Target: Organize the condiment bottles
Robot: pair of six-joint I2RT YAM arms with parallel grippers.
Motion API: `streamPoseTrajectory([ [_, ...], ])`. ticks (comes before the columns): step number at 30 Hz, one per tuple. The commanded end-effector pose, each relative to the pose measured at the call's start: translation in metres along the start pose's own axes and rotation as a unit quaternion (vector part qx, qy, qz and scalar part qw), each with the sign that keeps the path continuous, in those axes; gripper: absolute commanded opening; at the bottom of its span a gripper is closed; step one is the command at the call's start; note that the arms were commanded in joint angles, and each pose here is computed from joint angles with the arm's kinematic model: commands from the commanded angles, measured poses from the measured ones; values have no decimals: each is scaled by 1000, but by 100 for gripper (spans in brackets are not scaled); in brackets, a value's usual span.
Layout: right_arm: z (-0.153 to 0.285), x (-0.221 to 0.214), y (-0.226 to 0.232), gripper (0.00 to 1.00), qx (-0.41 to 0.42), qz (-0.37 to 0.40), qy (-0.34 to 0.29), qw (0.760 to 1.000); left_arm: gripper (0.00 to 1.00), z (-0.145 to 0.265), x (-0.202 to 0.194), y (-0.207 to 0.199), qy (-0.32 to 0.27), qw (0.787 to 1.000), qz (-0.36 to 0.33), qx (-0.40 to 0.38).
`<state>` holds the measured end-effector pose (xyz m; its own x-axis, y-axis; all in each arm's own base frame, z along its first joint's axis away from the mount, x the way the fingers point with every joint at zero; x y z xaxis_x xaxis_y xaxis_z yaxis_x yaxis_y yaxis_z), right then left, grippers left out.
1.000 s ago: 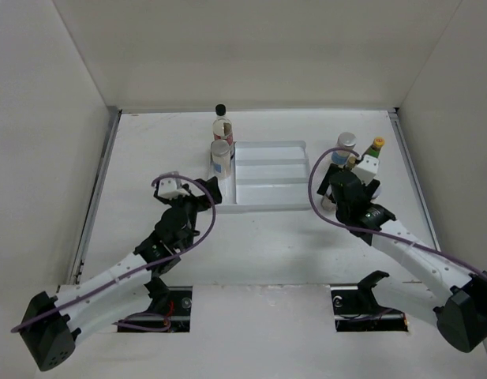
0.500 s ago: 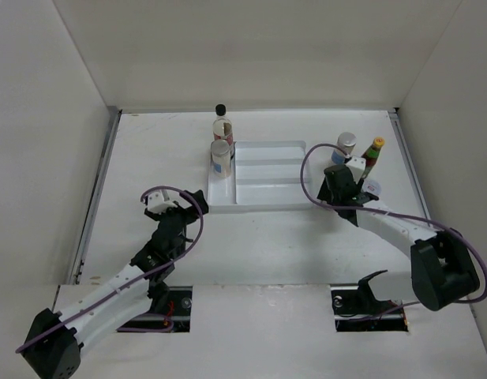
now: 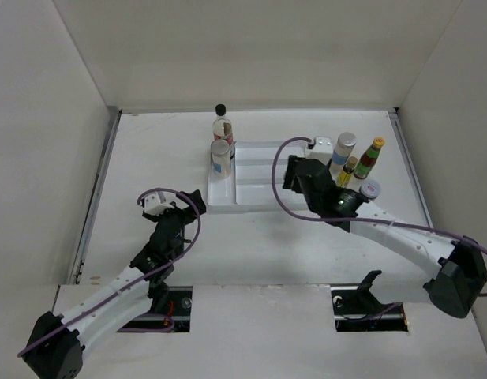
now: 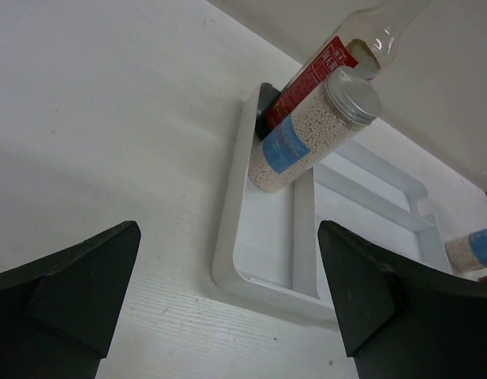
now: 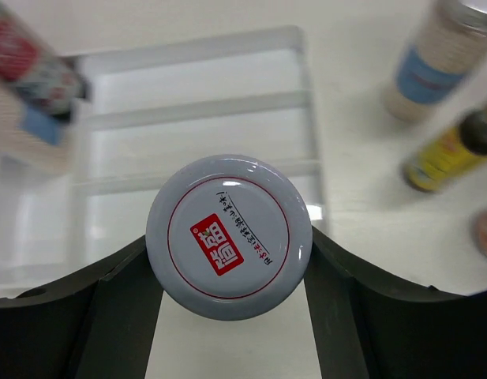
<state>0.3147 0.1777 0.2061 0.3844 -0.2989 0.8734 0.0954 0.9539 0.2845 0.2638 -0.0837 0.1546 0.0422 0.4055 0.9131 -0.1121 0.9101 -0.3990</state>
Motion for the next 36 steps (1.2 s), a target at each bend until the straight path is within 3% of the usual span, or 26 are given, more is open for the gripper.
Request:
streamPoseTrajectory([
  [1, 8, 25, 101, 48, 133, -31, -35, 990, 99, 0, 15, 7, -35, 999, 35, 13],
  [8, 6, -4, 213, 50, 235, -10, -9, 972, 98, 4, 22, 22, -57, 996, 56, 35],
  [13, -16, -35, 243, 50, 240, 10, 11, 971, 98, 2, 16, 23, -47, 997, 54, 37],
  [21, -54, -76, 247, 53, 206, 43, 19, 977, 98, 2, 16, 23, -47, 997, 55, 36],
  [25, -65, -91, 239, 63, 183, 61, 21, 981, 98, 1, 14, 21, -42, 997, 53, 33],
  [27, -64, -93, 238, 75, 184, 61, 23, 981, 98, 1, 15, 21, -42, 997, 53, 33],
  [30, -47, -73, 243, 89, 199, 52, 13, 979, 98, 1, 16, 21, -44, 997, 55, 33],
  [36, 13, -4, 208, 96, 219, 6, -28, 975, 98, 1, 17, 22, -45, 997, 55, 33],
])
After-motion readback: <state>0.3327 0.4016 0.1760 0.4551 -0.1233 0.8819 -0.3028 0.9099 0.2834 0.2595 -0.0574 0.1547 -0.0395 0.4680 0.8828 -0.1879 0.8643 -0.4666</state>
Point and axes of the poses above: each gripper's point midway between its finger pads, its own z axis back along the fingers, its own y axis along the line the jaws close on, x = y × z, the point moved 1 cm from there along z, back along the fingers, and after that the axes turned 9 degrees about -z, right-handed, at the moved point
